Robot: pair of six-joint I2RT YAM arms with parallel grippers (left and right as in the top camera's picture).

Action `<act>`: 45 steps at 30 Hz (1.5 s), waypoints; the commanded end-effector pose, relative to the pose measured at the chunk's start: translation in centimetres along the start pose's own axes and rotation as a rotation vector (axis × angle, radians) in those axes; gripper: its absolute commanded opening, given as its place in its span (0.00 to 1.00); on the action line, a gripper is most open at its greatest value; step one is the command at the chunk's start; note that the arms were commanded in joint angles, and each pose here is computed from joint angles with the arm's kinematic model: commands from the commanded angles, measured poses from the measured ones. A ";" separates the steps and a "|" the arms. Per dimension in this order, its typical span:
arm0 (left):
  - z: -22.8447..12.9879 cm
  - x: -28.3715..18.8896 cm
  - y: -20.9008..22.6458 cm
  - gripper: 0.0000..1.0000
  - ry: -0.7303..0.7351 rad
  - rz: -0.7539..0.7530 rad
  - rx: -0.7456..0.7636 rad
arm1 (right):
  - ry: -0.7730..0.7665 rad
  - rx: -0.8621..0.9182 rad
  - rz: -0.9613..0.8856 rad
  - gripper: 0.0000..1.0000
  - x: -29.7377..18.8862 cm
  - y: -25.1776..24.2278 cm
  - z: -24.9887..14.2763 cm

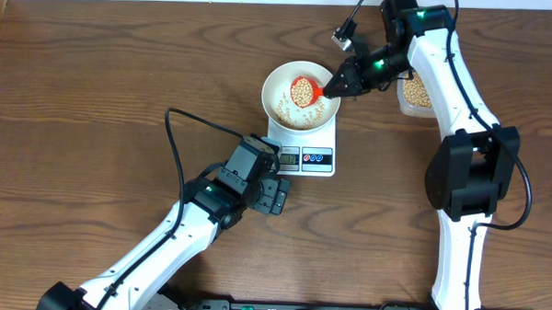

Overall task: Scoop item into bowl and weigh 50g on scale
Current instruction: 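Tilt the red scoop to pour soybeans into the white bowl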

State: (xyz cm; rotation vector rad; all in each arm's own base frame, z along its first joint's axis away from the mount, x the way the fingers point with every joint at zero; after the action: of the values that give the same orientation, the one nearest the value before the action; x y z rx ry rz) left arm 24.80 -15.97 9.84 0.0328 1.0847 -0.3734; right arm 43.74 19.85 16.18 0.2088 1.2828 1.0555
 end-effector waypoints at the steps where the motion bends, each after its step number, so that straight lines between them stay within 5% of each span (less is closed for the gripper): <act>1: 0.1 -0.2 0.2 0.89 -0.010 0.005 0.007 | -0.019 -0.051 -0.034 0.01 -0.8 1.6 0.8; 22: 0.1 -0.3 0.2 0.89 -0.010 0.004 0.007 | -0.014 -0.118 -0.121 0.01 0.1 1.2 1.5; 45: 0.1 -0.3 0.2 0.89 -0.010 0.004 0.007 | -0.056 -0.188 -0.276 0.01 -4.2 3.3 2.8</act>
State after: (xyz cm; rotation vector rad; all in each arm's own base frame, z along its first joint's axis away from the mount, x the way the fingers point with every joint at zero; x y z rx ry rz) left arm 24.81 -15.97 9.85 0.0330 1.0842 -0.3737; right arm 44.92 19.89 18.95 -0.0322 1.1970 0.9368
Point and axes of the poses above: each gripper's point midway between its finger pads, its own x axis out along the fingers, its own y axis along the line the jaws close on, z = x × y, the point moved 3 cm from there along -x, back along the fingers, and after that the axes turned 4 degrees about -x, right-handed, at the moved point
